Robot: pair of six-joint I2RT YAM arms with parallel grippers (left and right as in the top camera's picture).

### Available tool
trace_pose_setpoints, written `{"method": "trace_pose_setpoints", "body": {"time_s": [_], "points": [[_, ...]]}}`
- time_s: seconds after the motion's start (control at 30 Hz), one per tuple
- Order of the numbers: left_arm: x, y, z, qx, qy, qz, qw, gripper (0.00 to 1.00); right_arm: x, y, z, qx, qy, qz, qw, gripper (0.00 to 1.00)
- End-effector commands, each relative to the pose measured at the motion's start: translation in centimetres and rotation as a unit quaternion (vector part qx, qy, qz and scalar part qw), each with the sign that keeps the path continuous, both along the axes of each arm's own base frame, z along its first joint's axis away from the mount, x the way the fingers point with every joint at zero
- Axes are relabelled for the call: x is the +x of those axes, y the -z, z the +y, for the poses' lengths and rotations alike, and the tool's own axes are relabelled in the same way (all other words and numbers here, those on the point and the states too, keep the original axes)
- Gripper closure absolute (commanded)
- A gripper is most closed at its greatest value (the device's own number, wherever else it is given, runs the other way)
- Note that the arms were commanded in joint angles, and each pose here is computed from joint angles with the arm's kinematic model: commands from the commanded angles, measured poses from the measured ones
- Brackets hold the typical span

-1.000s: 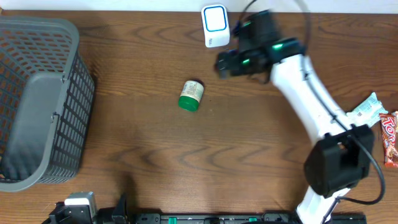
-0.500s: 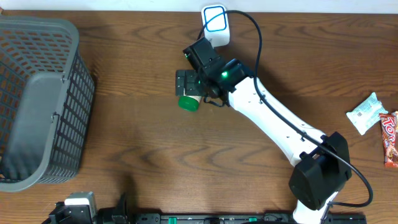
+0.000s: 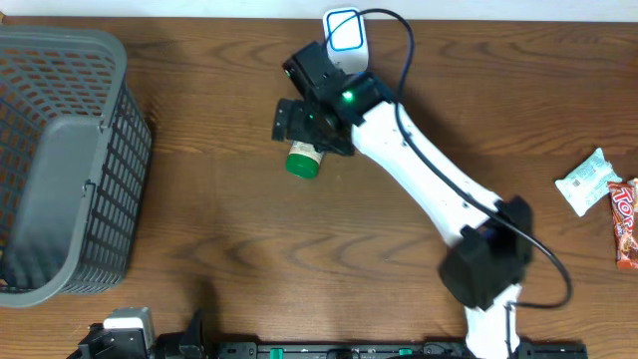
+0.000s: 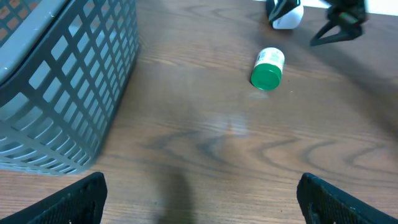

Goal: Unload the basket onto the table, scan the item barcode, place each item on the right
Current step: 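Move the right gripper down onto the green-capped bottle and grasp it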

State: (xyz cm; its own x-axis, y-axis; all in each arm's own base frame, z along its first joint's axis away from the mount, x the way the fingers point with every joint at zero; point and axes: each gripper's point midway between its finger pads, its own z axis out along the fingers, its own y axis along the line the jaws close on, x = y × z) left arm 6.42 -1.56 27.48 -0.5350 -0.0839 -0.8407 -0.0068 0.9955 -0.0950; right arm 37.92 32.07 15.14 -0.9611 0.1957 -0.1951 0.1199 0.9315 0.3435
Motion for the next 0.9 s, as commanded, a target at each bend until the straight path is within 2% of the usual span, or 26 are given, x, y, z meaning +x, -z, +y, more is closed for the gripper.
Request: {"method": "trace_pose_setpoints", "body": {"time_s": [0.0, 0.17, 0.47, 0.73, 0.87], "points": [[-0.1, -0.2, -0.1, 0.005, 0.006, -0.005, 1.0, 0.02, 0.3, 3.1, 0.6, -0.013, 0.032, 0.056, 0.998, 0.01], [-0.1, -0.2, -0.1, 0.005, 0.006, -0.005, 1.0, 0.02, -0.6, 6.6, 1.1, -0.022, 0.052, 0.116, 0.992, 0.01], [-0.1, -0.2, -0.1, 0.005, 0.006, -0.005, 1.0, 0.02, -1.4, 10.9, 1.5, -0.046, 0.098, 0.159, 0.981, 0.01], [-0.1, -0.2, -0.1, 0.005, 0.006, -0.005, 1.0, 0.02, -1.6, 12.2, 1.4, -0.064, 0.113, 0.16, 0.979, 0.27], [-0.1, -0.2, -0.1, 0.005, 0.006, -0.005, 1.0, 0.02, -1.7, 12.2, 1.4, -0.064, 0.112, 0.161, 0.978, 0.35]]}}
